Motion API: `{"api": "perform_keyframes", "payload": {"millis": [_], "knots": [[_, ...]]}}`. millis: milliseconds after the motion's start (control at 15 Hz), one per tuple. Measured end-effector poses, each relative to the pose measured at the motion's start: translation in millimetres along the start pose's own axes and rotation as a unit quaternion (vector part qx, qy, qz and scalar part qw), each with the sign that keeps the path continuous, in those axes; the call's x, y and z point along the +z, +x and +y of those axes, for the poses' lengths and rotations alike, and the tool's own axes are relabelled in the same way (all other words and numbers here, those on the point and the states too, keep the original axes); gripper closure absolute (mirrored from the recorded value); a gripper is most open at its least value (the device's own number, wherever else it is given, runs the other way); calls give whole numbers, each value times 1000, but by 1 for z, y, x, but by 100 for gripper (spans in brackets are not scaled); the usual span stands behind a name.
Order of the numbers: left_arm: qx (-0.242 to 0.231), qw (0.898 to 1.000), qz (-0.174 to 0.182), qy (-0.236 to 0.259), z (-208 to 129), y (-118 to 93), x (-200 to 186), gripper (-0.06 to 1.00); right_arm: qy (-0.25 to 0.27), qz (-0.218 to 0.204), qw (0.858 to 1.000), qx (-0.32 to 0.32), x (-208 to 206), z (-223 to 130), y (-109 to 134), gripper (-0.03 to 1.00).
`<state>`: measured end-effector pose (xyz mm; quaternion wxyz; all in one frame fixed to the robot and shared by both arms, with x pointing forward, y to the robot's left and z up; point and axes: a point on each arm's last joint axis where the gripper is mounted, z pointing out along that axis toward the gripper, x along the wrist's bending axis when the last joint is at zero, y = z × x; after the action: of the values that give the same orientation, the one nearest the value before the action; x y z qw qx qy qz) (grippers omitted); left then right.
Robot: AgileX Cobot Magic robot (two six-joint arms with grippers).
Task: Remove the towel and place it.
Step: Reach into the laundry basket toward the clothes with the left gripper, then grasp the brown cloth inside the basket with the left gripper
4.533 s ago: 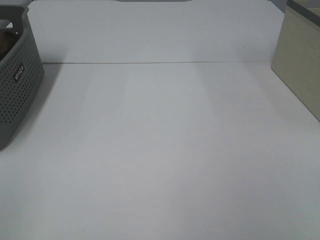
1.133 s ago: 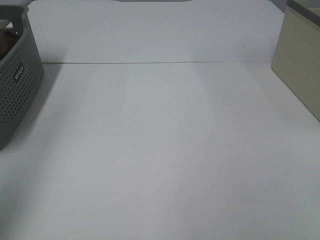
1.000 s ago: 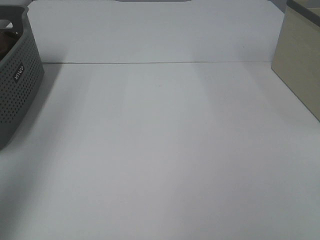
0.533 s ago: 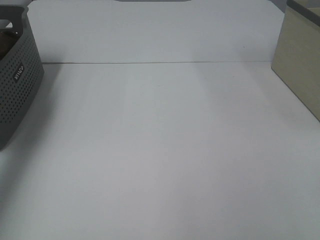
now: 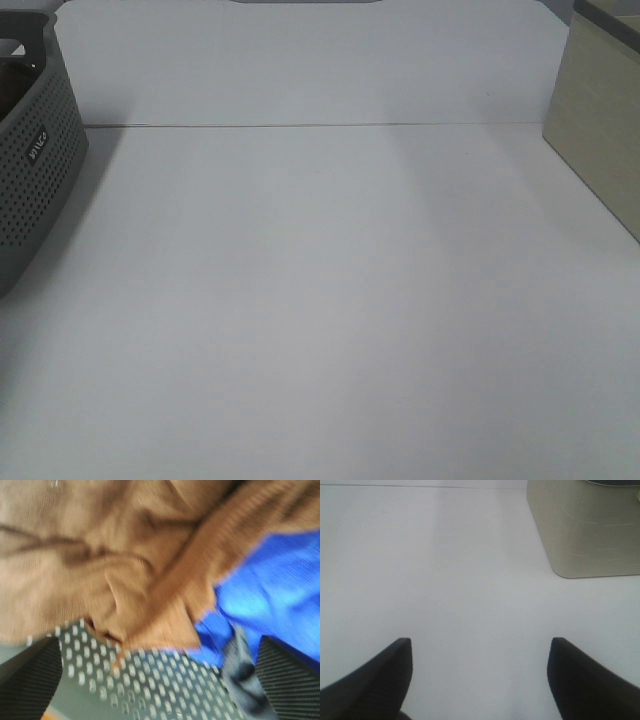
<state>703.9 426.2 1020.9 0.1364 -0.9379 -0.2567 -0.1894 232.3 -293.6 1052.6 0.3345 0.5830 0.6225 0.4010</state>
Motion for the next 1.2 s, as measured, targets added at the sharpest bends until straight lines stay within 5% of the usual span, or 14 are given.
{"api": "perform_keyframes", "payload": {"millis": [400,600,733,1200], "knots": [[15,999,-34,1,6,-7,48,-1,0,0,1000,0,0,0,0,24],[8,999,-37,-5,7,-8,48,30,0,0,1000,0,0,0,0,24],[-19,999,-33,-7,7,-7,48,76,0,0,1000,-1,0,0,0,24],[-43,998,-33,-8,8,-7,48,93,0,0,1000,-1,0,0,0,24]]}}
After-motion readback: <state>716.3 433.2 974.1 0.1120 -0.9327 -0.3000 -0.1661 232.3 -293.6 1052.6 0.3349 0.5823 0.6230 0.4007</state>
